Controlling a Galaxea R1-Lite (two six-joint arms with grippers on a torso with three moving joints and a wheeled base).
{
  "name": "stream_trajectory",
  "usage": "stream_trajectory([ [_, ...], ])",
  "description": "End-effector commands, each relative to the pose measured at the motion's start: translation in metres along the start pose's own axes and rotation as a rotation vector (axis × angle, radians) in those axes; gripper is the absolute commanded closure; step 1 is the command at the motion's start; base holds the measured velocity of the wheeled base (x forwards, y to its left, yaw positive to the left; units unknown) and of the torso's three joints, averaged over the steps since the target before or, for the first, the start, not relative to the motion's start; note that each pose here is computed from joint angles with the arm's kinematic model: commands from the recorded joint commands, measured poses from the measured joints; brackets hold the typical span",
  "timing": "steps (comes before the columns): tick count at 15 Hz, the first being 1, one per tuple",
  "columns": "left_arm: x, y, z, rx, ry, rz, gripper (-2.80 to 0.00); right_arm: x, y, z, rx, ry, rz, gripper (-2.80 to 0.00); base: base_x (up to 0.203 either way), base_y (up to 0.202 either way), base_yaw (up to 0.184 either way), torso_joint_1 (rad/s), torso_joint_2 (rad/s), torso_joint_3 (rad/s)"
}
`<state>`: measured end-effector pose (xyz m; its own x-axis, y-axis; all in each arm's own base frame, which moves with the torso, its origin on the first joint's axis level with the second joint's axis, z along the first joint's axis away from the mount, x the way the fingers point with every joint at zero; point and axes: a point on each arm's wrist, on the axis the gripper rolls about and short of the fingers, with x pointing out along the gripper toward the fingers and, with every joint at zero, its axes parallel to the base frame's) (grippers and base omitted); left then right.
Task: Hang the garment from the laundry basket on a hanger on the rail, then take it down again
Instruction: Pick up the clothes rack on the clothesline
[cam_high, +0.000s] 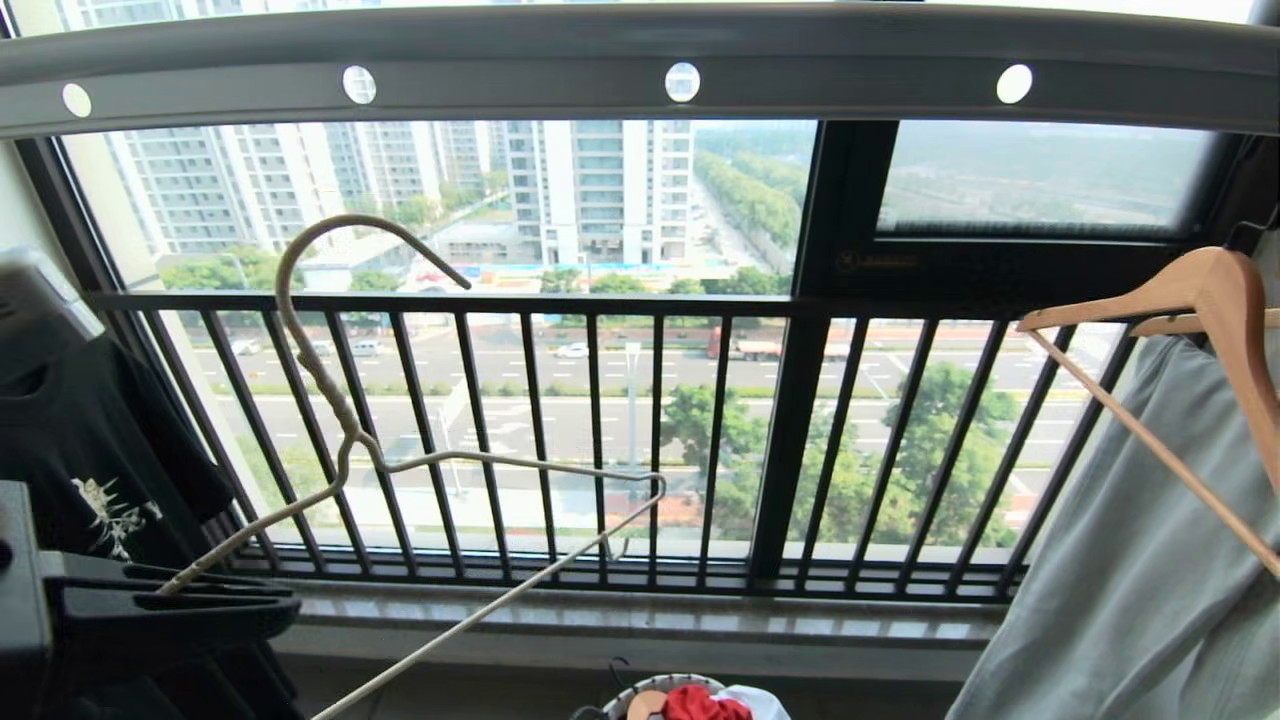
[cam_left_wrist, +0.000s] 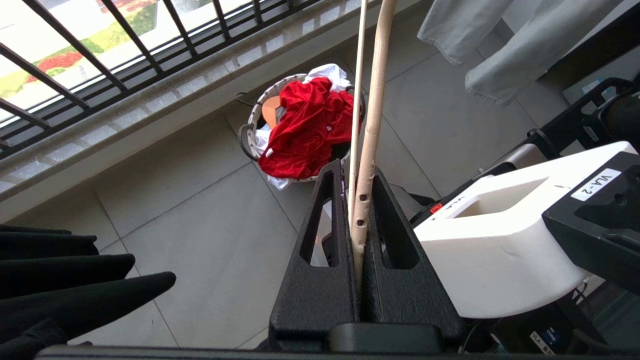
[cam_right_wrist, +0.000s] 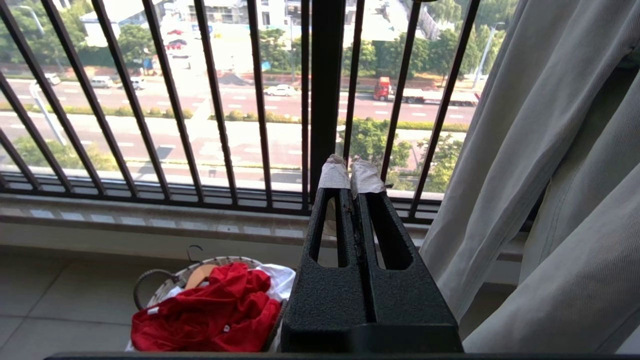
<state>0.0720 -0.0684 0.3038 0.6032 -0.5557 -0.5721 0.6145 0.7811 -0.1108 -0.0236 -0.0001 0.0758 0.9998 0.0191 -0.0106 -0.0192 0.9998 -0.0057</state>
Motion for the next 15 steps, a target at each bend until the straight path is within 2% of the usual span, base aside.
stream_trajectory([
  [1,0.014,0.000,0.001,0.024,0.048,-0.018,0.00,0.000,0.000,0.000,0.000,0.002,0.001,0.00,0.000,0.000,0.000,0.000,0.00,0.000],
  [5,0.034,0.007,0.000,0.020,0.095,0.022,0.00,0.000,0.000,0.000,0.000,0.001,0.001,0.00,0.000,0.000,0.000,0.000,0.00,0.000],
  [7,0.038,0.008,0.001,0.034,0.065,0.020,0.00,0.000,0.000,0.000,0.000,0.002,0.001,0.00,0.000,0.000,0.000,0.000,0.00,0.000],
  [11,0.036,0.014,0.003,0.007,0.050,0.058,0.00,0.000,0.000,0.000,0.000,0.002,0.001,0.00,0.000,0.000,0.000,0.000,0.00,0.000],
  [15,0.038,0.017,0.003,0.009,0.055,0.075,0.00,0.000,0.000,0.000,-0.002,0.002,0.001,0.00,0.000,0.000,0.000,0.000,0.00,0.000],
])
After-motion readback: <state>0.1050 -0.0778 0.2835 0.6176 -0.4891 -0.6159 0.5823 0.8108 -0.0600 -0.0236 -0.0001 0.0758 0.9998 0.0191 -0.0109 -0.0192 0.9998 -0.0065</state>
